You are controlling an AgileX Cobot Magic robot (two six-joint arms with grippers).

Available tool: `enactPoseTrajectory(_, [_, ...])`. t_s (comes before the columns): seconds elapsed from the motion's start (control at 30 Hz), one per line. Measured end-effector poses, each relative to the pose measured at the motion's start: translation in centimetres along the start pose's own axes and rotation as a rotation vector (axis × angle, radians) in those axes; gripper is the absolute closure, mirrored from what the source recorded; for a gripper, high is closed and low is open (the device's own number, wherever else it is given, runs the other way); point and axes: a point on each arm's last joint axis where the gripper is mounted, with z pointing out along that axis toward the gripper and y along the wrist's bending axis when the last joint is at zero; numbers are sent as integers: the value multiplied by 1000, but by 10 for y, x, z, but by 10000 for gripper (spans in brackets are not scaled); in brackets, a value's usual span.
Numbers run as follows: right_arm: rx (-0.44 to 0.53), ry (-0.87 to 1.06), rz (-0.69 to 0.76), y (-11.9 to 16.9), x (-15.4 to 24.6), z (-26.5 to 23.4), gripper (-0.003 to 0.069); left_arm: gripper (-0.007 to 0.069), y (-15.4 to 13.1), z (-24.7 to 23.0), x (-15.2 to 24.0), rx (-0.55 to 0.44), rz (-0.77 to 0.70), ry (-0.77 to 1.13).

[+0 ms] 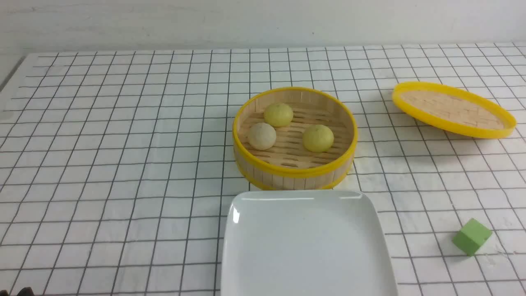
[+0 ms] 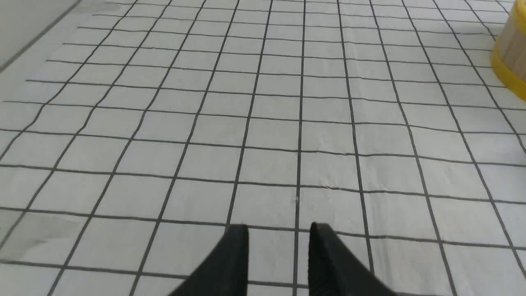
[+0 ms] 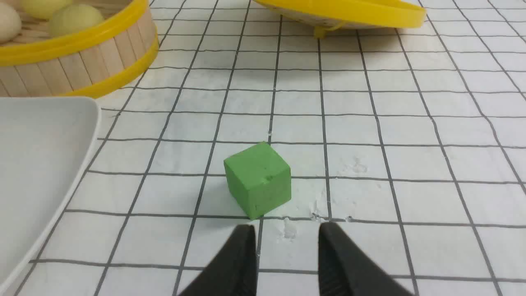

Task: Put the steamed buns into the plate on the white-black tablecloth.
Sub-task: 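Reach toward a bun in the bamboo steamer with the right gripper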

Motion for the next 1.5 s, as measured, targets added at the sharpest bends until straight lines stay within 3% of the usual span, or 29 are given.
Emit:
enactPoseTrajectory(1.3, [0, -5, 0, 0, 0, 0, 419, 384, 0, 0, 0, -1, 1, 0])
enactPoseTrajectory(1.37, [-26, -17, 111, 2, -1, 0, 419, 384, -1, 0, 0, 13, -99, 3])
enactPoseTrajectory(1.5, [-121, -12, 504, 10, -3, 0, 419, 384, -9, -1, 0, 92, -541, 30])
